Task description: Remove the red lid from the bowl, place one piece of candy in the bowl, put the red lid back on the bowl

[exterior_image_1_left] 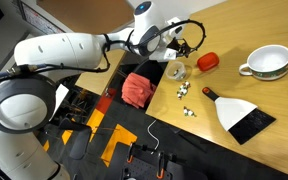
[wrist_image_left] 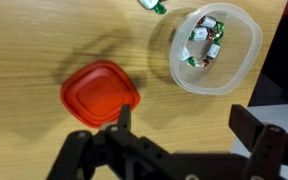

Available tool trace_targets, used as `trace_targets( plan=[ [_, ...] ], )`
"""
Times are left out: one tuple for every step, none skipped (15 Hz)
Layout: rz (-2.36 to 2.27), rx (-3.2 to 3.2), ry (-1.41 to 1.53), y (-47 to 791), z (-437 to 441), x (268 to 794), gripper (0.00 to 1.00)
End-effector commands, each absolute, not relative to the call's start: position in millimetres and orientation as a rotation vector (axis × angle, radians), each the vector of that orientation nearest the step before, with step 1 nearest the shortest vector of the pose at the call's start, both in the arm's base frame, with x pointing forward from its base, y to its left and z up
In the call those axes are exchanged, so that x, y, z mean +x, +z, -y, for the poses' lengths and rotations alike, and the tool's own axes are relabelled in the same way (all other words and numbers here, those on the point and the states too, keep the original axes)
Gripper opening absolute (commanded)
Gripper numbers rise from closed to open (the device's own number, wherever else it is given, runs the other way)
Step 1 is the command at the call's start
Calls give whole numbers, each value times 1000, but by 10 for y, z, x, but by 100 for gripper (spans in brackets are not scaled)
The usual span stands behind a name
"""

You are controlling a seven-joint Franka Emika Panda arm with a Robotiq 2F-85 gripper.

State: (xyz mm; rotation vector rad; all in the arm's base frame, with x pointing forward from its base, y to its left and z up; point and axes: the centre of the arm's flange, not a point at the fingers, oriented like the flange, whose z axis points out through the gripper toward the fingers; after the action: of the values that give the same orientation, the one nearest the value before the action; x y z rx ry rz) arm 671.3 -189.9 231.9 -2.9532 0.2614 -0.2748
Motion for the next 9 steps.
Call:
trace_targets(
  plan=[
    [-539, -2881, -193, 2284, 2050, 6601, 100],
    [-616, -2868, -196, 2267, 2085, 6562, 100],
    [-701, -2856, -220, 2253, 2126, 6531, 100],
    [-780, -2839, -225, 2237, 2162, 6510, 100],
    [-861, -2829, -226, 2217, 2207, 6507, 100],
    [-940, -2820, -219, 2196, 2246, 6515, 100],
    [-1020, -2811, -207, 2173, 2289, 6520, 100],
    [-1098, -2805, -193, 2140, 2323, 6537, 100],
    [-1176, -2800, -169, 2107, 2355, 6546, 100]
  ],
)
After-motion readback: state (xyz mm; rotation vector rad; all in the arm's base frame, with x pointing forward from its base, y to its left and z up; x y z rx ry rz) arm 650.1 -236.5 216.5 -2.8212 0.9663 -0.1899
